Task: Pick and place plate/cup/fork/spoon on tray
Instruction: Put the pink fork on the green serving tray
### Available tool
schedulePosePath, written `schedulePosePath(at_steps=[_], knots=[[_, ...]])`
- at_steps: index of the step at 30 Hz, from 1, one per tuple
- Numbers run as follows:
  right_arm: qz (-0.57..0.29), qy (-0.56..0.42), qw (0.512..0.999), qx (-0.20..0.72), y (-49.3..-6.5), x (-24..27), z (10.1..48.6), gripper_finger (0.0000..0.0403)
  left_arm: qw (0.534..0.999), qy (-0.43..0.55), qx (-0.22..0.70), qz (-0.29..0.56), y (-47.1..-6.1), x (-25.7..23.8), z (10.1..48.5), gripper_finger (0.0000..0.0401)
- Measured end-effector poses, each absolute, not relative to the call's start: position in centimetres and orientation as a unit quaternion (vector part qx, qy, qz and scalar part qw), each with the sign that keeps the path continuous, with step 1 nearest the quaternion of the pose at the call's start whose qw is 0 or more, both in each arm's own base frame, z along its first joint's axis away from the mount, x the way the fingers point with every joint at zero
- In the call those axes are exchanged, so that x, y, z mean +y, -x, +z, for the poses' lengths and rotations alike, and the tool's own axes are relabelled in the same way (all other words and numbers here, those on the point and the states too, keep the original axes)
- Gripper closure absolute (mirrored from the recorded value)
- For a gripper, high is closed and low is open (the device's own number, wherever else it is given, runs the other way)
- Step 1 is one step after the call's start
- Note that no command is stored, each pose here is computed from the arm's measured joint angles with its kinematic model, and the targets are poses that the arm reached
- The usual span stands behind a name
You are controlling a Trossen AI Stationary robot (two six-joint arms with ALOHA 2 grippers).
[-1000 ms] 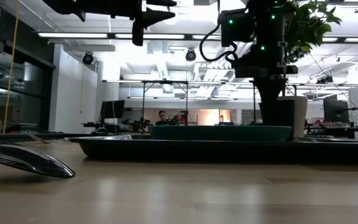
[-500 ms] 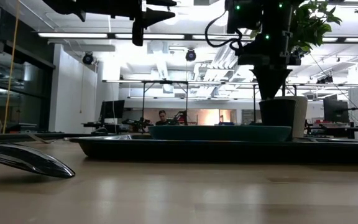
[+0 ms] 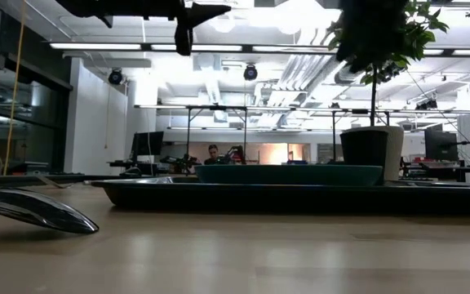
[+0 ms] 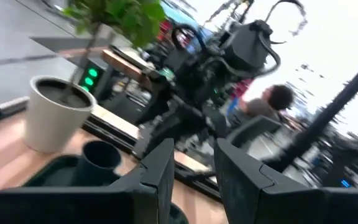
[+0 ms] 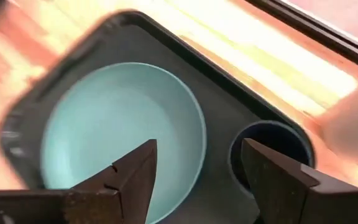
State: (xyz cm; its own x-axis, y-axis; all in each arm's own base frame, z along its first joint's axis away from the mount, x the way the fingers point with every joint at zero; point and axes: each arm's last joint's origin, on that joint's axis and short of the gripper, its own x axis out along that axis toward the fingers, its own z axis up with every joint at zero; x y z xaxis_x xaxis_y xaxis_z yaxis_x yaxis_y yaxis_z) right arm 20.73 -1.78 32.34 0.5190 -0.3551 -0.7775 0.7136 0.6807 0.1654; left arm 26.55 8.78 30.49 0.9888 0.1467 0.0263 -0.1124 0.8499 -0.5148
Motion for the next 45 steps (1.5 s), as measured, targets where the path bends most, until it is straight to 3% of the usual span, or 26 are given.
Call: schedulePosePath(at_steps=[7, 14, 27, 34, 45], knots=[[-0.205, -0.343, 0.901, 0.169, -16.5, 0.8, 30.9, 0.0176, 0.961, 0.271, 0.006, 0.057, -25.5, 8.1, 30.6, 0.0301], [-0.112, -0.321, 0.940, -0.013, -16.4, 1.3, 30.1, 0.0176, 0.965, 0.257, 0.016, 0.054, -25.0, 6.1, 29.7, 0.0301], [-0.084, -0.180, 0.980, -0.021, -16.4, 1.4, 30.4, 0.0176, 0.980, 0.181, -0.053, 0.063, -24.6, 2.3, 27.5, 0.0302], [-0.079, -0.168, 0.982, -0.020, -16.5, 1.4, 30.5, 0.0176, 0.992, 0.090, -0.036, 0.080, -24.6, 2.1, 27.1, 0.0302], [-0.070, -0.134, 0.988, -0.016, -16.5, 1.5, 30.4, 0.0176, 0.991, 0.089, -0.035, 0.092, -23.6, 2.5, 27.8, 0.0302]])
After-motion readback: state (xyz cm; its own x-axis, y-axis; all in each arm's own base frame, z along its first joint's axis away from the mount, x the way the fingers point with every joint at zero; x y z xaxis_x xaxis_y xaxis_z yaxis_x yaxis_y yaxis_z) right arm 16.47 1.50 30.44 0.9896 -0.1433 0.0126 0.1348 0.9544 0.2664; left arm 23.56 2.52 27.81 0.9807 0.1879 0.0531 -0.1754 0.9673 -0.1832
